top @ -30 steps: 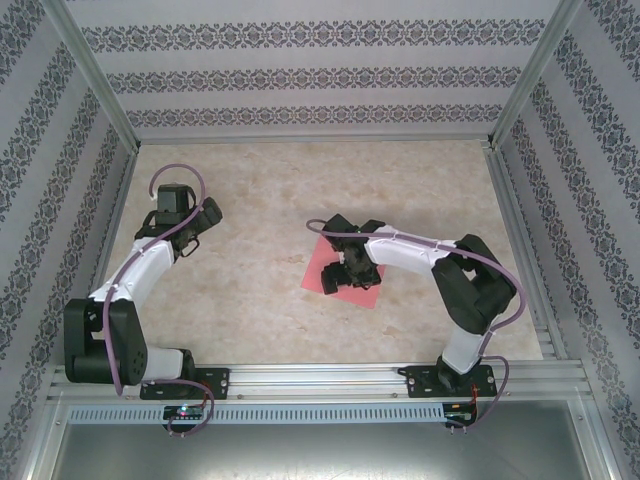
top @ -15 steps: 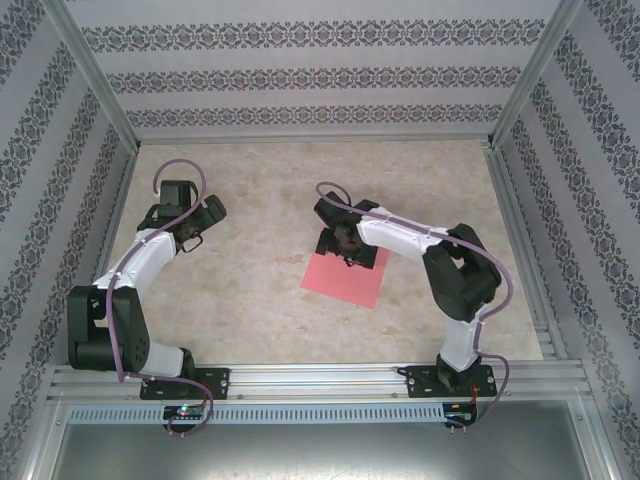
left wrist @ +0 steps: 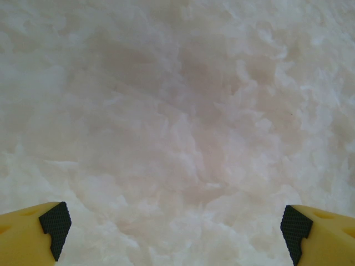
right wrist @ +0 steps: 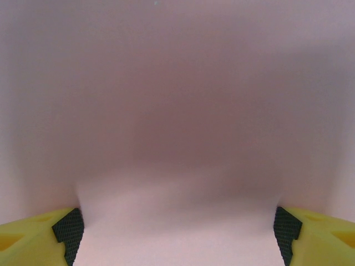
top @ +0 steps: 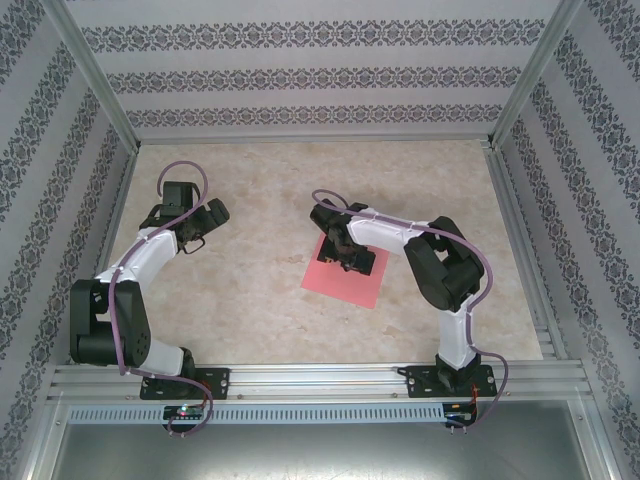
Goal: Fold a paper plane with a square sheet of paper (pick it up from the middle)
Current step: First fold in half a square sheet of paper at the center of the table.
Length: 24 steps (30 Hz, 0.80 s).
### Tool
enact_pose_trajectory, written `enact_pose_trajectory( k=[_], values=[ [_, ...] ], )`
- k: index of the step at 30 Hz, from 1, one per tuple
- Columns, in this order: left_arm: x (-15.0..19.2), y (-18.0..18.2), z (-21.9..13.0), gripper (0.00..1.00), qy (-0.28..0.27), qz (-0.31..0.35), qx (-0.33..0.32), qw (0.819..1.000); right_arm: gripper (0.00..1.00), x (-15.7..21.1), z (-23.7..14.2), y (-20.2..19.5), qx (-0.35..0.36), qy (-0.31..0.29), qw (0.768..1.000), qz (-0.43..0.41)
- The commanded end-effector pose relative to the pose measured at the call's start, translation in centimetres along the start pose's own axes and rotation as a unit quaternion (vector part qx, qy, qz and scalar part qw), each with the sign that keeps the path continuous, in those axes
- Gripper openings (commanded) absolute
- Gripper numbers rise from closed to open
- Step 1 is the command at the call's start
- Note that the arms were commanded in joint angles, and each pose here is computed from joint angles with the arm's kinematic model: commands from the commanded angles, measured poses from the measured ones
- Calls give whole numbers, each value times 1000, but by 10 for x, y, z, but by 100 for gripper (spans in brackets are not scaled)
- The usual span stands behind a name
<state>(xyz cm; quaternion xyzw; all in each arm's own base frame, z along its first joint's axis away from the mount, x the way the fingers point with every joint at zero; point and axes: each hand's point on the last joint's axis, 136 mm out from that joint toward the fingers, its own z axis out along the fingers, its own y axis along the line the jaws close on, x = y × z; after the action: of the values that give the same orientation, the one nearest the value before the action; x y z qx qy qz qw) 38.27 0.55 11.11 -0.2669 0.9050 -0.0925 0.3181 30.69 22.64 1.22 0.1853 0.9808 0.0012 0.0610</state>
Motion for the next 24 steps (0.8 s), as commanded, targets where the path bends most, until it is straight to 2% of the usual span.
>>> enact_pose_trajectory(
  k=[1, 7, 12, 16, 19, 21, 24],
  values=[
    [4, -3, 0, 100, 10, 3, 2, 1000, 88, 11, 17, -6, 19, 27, 999, -1],
    [9, -2, 0, 100, 18, -2, 2, 1000, 79, 16, 32, -10, 33, 40, 999, -12],
    [19, -5, 1, 100, 35, -16, 18, 999, 68, 10, 27, -1, 14, 29, 999, -26],
    [32, -15, 1, 100, 62, -34, 52, 996, 50, -3, -1, 38, -82, 1, 995, -61],
    [45, -26, 2, 100, 87, -52, 92, 991, 33, -8, -34, 80, -187, -8, 978, -93],
    [53, -37, 2, 100, 104, -64, 130, 984, 28, -4, -61, 113, -278, -2, 954, -116],
    [63, -59, -2, 100, 131, -75, 205, 967, 23, 6, -107, 155, -410, 13, 900, -146]
  ],
)
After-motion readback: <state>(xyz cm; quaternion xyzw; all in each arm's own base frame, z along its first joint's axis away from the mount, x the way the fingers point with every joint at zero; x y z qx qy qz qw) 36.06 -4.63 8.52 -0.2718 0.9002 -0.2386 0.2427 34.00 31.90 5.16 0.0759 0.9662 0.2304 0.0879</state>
